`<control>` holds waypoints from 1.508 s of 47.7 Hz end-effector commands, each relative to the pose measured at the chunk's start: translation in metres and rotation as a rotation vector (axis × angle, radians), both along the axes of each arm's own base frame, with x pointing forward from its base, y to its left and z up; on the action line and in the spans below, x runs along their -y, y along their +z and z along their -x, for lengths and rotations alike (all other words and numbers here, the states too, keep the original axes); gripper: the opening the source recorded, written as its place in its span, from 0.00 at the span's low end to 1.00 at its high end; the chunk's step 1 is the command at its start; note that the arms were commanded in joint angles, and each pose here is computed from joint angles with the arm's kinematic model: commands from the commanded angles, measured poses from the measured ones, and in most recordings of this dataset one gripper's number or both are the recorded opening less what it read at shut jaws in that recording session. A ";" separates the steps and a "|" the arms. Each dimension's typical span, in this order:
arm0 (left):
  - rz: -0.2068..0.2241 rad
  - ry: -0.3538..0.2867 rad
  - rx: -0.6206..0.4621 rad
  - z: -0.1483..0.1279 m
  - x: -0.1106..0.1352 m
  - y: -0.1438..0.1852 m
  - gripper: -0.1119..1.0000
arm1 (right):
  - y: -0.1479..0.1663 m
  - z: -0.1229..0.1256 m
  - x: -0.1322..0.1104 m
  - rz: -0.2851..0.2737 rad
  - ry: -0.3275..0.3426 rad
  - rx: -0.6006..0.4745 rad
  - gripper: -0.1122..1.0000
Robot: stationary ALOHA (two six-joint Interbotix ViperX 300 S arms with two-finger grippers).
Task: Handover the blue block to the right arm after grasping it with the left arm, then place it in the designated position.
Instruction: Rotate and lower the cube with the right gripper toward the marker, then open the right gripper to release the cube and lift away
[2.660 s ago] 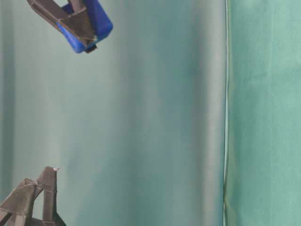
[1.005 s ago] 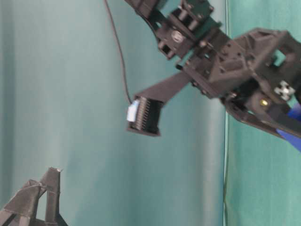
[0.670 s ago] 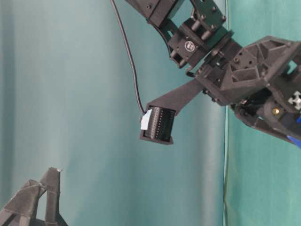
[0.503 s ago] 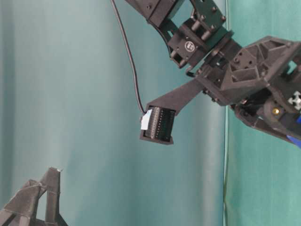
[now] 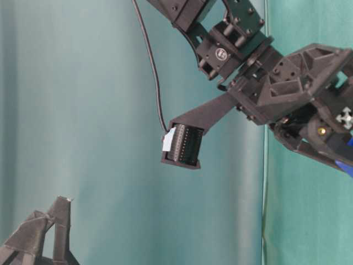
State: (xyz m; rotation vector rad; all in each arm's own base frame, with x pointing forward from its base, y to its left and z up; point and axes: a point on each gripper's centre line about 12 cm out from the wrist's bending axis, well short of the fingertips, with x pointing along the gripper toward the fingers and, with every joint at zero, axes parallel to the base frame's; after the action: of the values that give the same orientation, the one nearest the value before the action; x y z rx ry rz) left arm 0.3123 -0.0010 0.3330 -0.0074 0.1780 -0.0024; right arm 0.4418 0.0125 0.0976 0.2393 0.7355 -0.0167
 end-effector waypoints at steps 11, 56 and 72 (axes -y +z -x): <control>0.002 -0.003 0.026 -0.001 0.001 0.009 1.00 | 0.013 -0.002 0.002 -0.001 -0.016 0.023 0.70; 0.000 -0.003 0.025 -0.001 0.001 0.009 1.00 | 0.136 0.035 0.008 0.135 -0.068 0.148 0.86; 0.000 -0.003 0.026 -0.001 0.001 0.010 1.00 | 0.199 0.068 0.016 0.193 -0.102 0.260 0.86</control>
State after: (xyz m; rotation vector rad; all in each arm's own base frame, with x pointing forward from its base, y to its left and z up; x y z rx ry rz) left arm 0.3123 -0.0014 0.3328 -0.0088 0.1795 -0.0038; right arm 0.3818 -0.0041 0.2711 0.0979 0.5253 -0.1592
